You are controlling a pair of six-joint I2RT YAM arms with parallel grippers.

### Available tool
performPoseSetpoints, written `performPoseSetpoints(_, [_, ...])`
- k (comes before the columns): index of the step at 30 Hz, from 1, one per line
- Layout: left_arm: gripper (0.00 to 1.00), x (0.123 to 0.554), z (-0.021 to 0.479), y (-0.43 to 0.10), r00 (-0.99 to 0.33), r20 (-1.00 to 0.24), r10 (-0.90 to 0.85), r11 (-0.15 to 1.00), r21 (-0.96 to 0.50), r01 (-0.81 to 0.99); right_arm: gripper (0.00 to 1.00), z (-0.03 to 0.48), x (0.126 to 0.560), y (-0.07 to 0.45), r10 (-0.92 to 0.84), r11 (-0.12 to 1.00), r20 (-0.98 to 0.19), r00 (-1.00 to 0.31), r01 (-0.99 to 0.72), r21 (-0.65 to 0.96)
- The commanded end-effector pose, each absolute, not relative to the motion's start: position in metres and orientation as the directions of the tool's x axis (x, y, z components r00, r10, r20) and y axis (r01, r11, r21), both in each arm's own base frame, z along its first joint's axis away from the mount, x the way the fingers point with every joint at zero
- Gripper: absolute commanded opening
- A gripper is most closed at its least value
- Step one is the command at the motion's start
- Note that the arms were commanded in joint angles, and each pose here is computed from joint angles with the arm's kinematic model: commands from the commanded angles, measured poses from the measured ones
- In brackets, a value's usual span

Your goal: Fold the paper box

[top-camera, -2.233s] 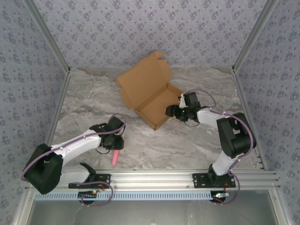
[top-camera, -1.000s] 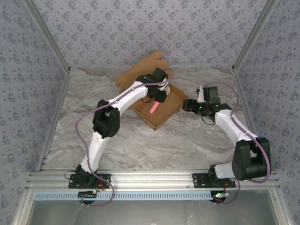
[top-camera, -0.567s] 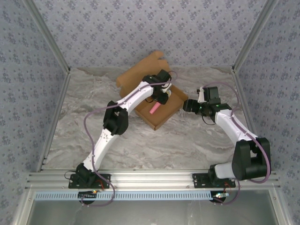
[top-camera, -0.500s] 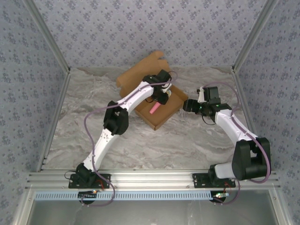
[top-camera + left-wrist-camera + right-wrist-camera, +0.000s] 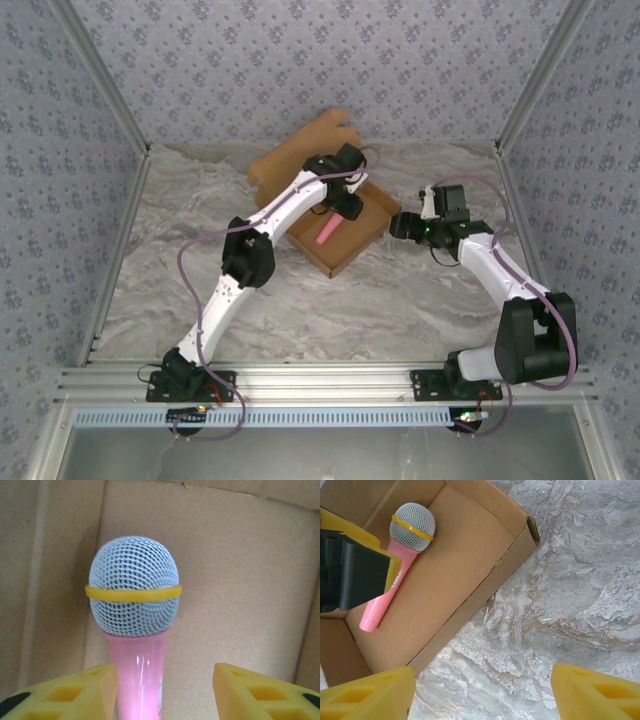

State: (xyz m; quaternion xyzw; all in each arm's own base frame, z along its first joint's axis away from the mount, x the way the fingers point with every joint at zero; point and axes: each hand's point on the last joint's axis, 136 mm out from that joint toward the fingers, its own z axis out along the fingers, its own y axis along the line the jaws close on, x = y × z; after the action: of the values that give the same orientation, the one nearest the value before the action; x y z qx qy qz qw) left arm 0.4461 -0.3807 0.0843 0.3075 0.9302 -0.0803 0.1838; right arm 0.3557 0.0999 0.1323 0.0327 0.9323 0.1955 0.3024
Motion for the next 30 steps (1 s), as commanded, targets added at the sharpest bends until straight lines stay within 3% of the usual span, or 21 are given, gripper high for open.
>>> performPoseSetpoints(1, [0.55, 0.432, 0.165, -0.378, -0.689, -0.484, 0.54, 0.771, -0.043, 0.635, 0.74, 0.132, 0.354, 0.11, 0.123, 0.929, -0.565, -0.816, -0.105, 0.354])
performPoseSetpoints(6, [0.59, 0.421, 0.233, -0.351, -0.631, -0.578, 0.518, 0.781, 0.019, 0.624, 0.74, 0.131, 0.36, 0.133, 0.049, 0.933, -0.584, -0.81, -0.172, 0.317])
performPoseSetpoints(12, [0.65, 0.411, 0.288, -0.28, -0.607, -0.699, 0.377, 0.871, 0.045, 0.49, 0.75, 0.138, 0.389, 0.137, 0.038, 0.932, -0.615, -0.788, -0.194, 0.307])
performPoseSetpoints(20, [0.75, 0.392, 0.284, -0.179, -0.632, -0.774, 0.037, 0.958, -0.152, 0.243, 0.75, 0.13, 0.467, 0.113, 0.091, 0.95, -0.614, -0.784, -0.117, 0.29])
performPoseSetpoints(30, [0.8, 0.377, 0.26, -0.109, -0.638, -0.742, -0.203, 0.944, -0.321, 0.073, 0.74, 0.089, 0.512, 0.121, 0.038, 0.933, -0.54, -0.841, -0.164, 0.321])
